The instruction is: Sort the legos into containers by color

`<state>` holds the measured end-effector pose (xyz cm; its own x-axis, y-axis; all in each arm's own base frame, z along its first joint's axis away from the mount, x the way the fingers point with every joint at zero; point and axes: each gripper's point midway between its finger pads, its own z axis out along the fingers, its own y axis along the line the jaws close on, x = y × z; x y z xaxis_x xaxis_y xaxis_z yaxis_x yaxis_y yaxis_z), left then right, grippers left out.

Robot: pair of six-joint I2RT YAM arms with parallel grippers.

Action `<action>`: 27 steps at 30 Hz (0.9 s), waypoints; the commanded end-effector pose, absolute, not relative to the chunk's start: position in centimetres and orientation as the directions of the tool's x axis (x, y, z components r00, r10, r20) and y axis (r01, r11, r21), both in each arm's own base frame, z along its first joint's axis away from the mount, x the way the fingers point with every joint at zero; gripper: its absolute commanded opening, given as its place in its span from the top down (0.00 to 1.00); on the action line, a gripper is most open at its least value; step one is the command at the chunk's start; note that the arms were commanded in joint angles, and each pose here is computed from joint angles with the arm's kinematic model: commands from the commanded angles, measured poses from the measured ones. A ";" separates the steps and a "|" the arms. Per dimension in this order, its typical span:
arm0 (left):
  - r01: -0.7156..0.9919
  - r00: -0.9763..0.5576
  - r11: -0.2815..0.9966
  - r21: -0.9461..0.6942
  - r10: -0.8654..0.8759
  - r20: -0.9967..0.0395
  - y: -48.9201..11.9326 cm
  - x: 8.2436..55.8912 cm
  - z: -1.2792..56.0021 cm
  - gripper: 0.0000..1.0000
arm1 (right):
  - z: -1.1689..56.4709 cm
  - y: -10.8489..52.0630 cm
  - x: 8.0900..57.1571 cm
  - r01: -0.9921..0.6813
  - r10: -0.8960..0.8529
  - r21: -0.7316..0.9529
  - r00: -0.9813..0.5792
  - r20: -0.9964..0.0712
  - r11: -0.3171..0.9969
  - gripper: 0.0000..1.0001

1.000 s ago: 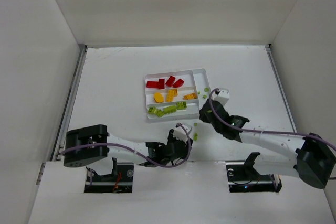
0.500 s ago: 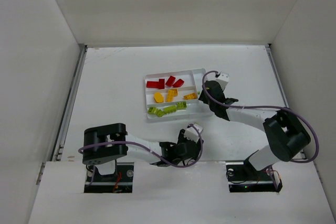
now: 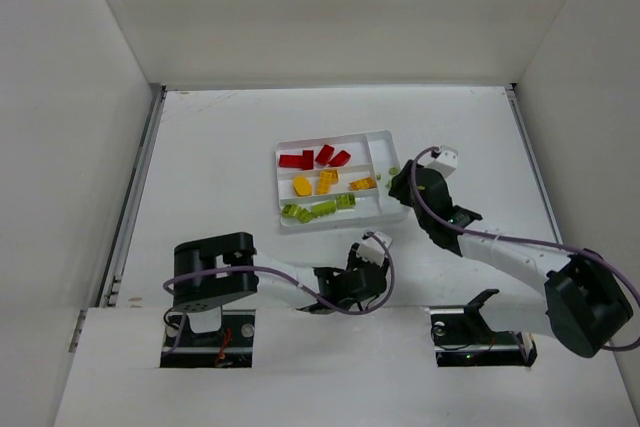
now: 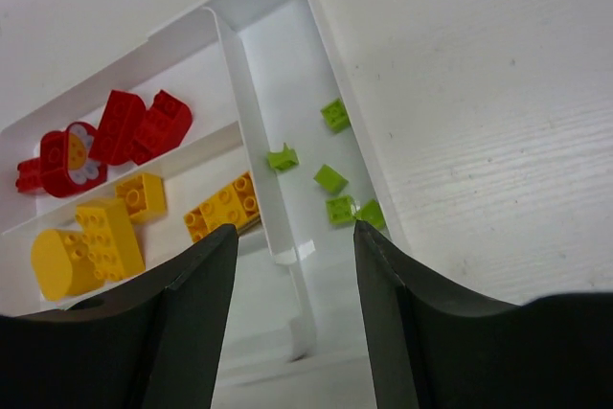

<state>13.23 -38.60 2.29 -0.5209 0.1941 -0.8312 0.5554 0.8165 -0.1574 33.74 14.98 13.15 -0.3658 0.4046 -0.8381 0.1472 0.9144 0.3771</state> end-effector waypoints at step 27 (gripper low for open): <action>0.456 -0.474 0.869 -0.192 0.054 -0.879 -34.6 17.4 9.8 0.87 | 12.5 15.0 28.9 0.079 0.459 0.468 -0.393 -0.797 0.880 0.57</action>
